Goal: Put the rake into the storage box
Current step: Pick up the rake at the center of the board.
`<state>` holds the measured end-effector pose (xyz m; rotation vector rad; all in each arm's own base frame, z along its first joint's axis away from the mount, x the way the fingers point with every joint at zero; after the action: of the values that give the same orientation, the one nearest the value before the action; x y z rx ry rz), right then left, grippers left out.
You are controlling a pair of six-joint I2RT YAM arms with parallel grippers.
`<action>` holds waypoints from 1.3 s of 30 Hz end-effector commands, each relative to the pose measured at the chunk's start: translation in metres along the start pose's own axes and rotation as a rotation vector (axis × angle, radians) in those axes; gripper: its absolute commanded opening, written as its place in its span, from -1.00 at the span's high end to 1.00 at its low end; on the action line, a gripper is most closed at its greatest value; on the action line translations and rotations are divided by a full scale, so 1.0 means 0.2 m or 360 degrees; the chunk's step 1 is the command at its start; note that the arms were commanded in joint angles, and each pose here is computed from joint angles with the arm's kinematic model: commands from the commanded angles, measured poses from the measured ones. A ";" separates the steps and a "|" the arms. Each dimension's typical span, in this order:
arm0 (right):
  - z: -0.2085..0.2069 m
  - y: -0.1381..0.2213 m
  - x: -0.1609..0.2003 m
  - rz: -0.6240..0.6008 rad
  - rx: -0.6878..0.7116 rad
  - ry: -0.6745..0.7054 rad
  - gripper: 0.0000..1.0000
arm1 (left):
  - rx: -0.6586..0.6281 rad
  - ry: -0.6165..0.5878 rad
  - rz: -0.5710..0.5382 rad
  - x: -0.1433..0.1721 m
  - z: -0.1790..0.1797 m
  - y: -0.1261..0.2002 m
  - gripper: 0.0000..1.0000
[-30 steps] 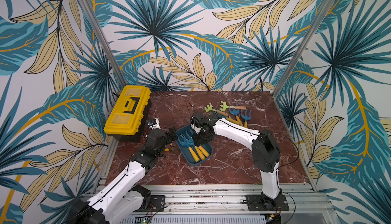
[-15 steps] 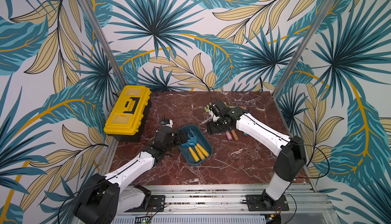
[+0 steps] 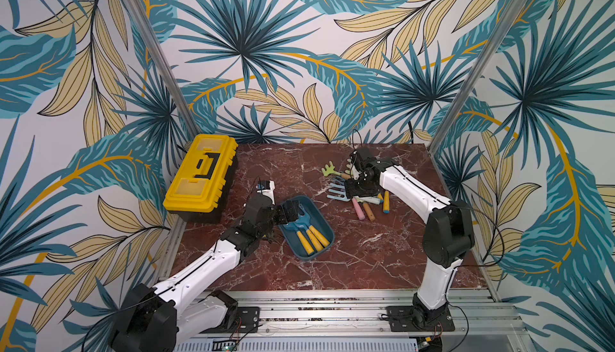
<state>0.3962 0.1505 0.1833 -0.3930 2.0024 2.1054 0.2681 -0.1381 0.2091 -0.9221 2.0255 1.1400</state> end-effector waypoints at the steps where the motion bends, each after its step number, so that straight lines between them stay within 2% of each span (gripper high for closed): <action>1: -0.03 -0.08 -0.02 0.0093 0.0041 0.0040 -0.41 | -0.0062 -0.0046 -0.0083 0.00 0.03 0.03 -1.00; 10: -0.08 -0.28 -0.11 0.0215 0.0137 0.0105 -0.41 | -0.0082 -0.0050 -0.0098 -0.01 0.05 0.05 -1.00; 16: -0.13 -0.37 -0.10 0.0285 0.0265 0.0174 -0.38 | -0.0087 -0.0052 -0.0106 -0.01 0.05 0.07 -1.00; 24: -0.05 -0.29 0.09 0.0420 0.0108 0.0204 -0.20 | -0.0116 -0.0054 -0.0105 -0.01 0.06 0.05 -1.00; 36: 0.03 -0.20 0.31 0.0442 0.0124 0.0210 0.27 | -0.0083 -0.0034 -0.0091 -0.01 0.05 0.06 -1.00; 39: 0.07 -0.20 0.32 0.0430 0.0109 0.0227 0.28 | -0.0084 -0.0033 -0.0104 -0.01 0.05 0.07 -1.00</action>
<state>0.3548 0.1591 0.1198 -0.2819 2.3387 2.2035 0.2639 -0.1272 0.2178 -0.9894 1.9478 1.1572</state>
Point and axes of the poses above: each gripper's point midway between its finger pads, its own y axis back along the fingers, its own z axis along the line the jaws close on, x = y × z, the point moved 7 cm from there along y, back along the fingers, and after that the axes turned 4 degrees about -y, right-handed, at the moved point
